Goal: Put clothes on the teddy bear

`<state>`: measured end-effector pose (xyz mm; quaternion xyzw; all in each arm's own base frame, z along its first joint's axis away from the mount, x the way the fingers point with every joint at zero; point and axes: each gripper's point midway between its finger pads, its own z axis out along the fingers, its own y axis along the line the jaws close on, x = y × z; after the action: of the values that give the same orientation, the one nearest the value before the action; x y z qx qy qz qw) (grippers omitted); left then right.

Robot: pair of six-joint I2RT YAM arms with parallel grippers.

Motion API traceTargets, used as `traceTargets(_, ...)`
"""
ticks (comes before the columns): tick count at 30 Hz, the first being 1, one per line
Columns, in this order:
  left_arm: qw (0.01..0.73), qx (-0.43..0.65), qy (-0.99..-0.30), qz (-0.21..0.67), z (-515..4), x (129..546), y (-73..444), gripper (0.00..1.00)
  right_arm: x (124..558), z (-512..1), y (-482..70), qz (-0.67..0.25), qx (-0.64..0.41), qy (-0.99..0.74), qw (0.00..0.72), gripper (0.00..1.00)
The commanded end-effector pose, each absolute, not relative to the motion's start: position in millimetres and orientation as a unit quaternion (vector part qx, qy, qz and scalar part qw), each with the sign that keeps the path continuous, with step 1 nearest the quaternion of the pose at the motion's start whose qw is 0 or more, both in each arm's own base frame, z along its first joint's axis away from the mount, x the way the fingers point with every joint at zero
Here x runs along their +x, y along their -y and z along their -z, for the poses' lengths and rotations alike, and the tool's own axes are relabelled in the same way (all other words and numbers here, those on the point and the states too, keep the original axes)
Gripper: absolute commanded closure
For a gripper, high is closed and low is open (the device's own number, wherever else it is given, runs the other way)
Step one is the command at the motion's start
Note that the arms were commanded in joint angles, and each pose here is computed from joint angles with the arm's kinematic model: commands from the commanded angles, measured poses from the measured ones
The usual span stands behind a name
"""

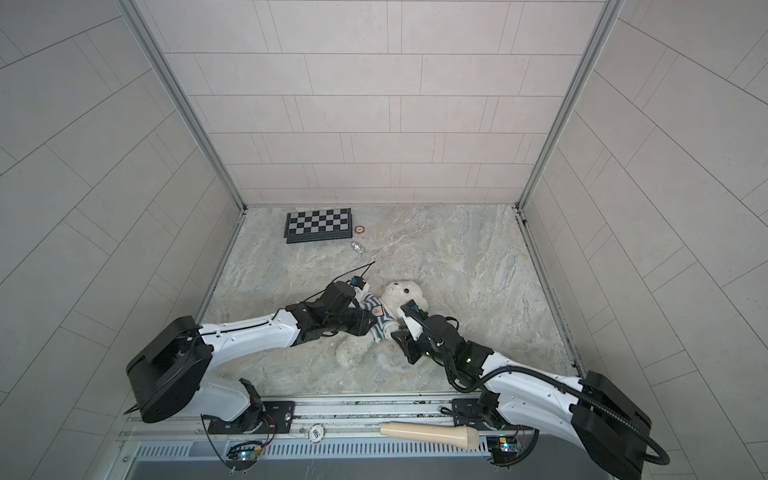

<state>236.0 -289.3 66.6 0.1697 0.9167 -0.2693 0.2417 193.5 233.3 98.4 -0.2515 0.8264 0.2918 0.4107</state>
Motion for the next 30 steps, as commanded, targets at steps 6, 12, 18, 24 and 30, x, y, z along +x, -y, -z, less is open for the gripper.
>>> traceTargets(6,0.223,0.164,-0.922,0.272,-43.8,226.1,289.4,0.56,208.8,-122.1,-215.0,-0.252,-0.201,-0.852,0.412,0.65)
traceTargets(12,0.227,0.165,-0.92,0.275,-43.8,223.3,287.8,0.56,234.4,-140.0,-227.3,-0.249,-0.192,-0.853,0.416,0.77)
traceTargets(18,0.234,0.162,-0.915,0.285,-48.9,223.4,291.5,0.56,238.7,-113.1,-243.7,-0.241,-0.214,-0.877,0.357,0.88)
traceTargets(24,0.235,0.16,-0.914,0.29,-48.2,222.8,293.4,0.56,223.7,-88.6,-238.0,-0.243,-0.203,-0.893,0.319,0.92)
traceTargets(30,0.233,0.157,-0.914,0.294,-45.8,222.8,294.3,0.56,206.2,-78.8,-229.4,-0.246,-0.202,-0.899,0.302,0.93)
